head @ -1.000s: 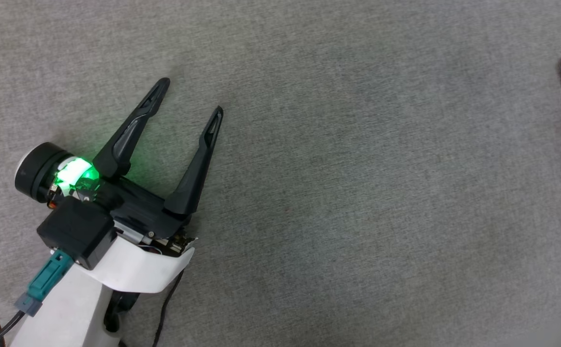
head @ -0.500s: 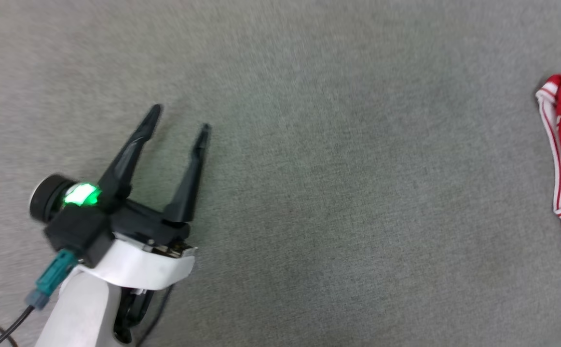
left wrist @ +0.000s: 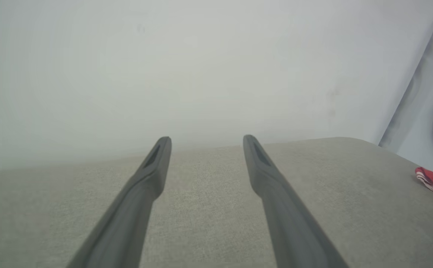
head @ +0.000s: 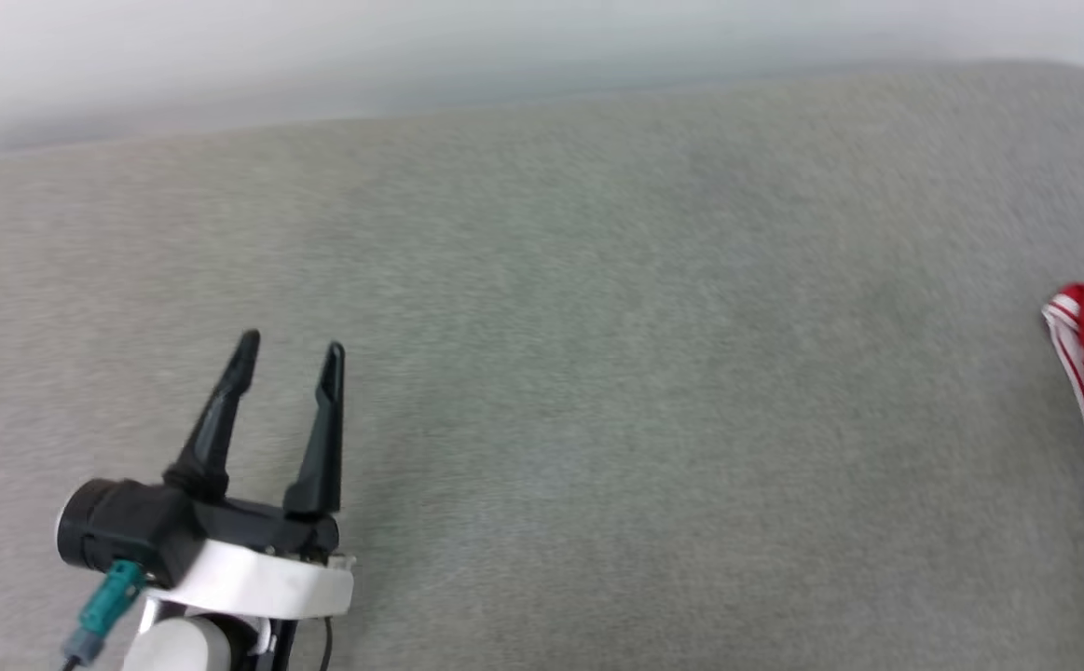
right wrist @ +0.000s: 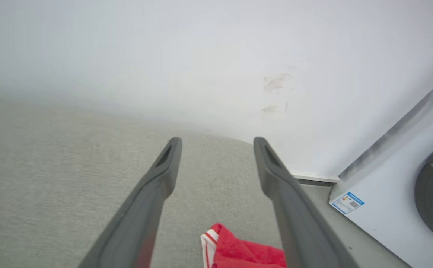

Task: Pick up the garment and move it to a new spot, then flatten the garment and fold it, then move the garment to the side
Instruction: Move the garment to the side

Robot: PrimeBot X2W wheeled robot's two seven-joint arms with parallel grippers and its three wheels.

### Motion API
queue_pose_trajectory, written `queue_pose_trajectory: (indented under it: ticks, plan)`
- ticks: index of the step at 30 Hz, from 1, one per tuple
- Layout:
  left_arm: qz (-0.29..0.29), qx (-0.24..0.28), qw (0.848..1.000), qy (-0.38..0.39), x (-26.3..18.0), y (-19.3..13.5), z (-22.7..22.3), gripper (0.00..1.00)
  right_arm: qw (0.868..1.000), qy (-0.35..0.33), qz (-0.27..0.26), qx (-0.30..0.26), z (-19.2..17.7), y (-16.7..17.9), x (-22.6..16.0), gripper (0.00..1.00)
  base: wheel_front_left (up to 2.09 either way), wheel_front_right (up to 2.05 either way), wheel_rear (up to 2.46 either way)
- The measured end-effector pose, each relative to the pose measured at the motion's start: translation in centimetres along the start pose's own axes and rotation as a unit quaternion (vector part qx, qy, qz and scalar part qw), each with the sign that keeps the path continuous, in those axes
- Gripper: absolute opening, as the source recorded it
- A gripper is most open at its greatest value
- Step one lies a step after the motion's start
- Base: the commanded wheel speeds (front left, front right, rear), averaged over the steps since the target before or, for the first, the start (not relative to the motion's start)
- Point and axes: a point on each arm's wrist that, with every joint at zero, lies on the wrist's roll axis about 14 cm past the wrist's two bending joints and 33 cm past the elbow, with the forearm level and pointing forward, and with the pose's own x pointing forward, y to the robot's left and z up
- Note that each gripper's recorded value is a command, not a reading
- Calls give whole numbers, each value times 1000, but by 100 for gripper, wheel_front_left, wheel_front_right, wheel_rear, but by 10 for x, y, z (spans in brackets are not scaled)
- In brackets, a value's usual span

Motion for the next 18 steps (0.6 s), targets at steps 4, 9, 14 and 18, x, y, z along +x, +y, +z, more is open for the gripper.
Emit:
queue_pose_trajectory:
  ticks: [4, 9, 14, 18]
  plan:
    - [13, 37, 999, 1, -20, 6, 11, 100, 995, -70, 32, 60, 22, 39, -12, 100, 0, 0, 0]
    - [42, 48, 998, 0, -44, 13, 20, 100, 985, -112, 60, 117, 23, 77, -39, 100, 0, 0, 0]
    - [79, 46, 996, -9, -62, 23, 29, 100, 973, -126, 80, 176, 14, 110, -62, 100, 0, 0, 0]
    - [96, 39, 995, -6, -71, 27, 26, 100, 966, -126, 78, 213, 2, 124, -71, 100, 0, 0, 0]
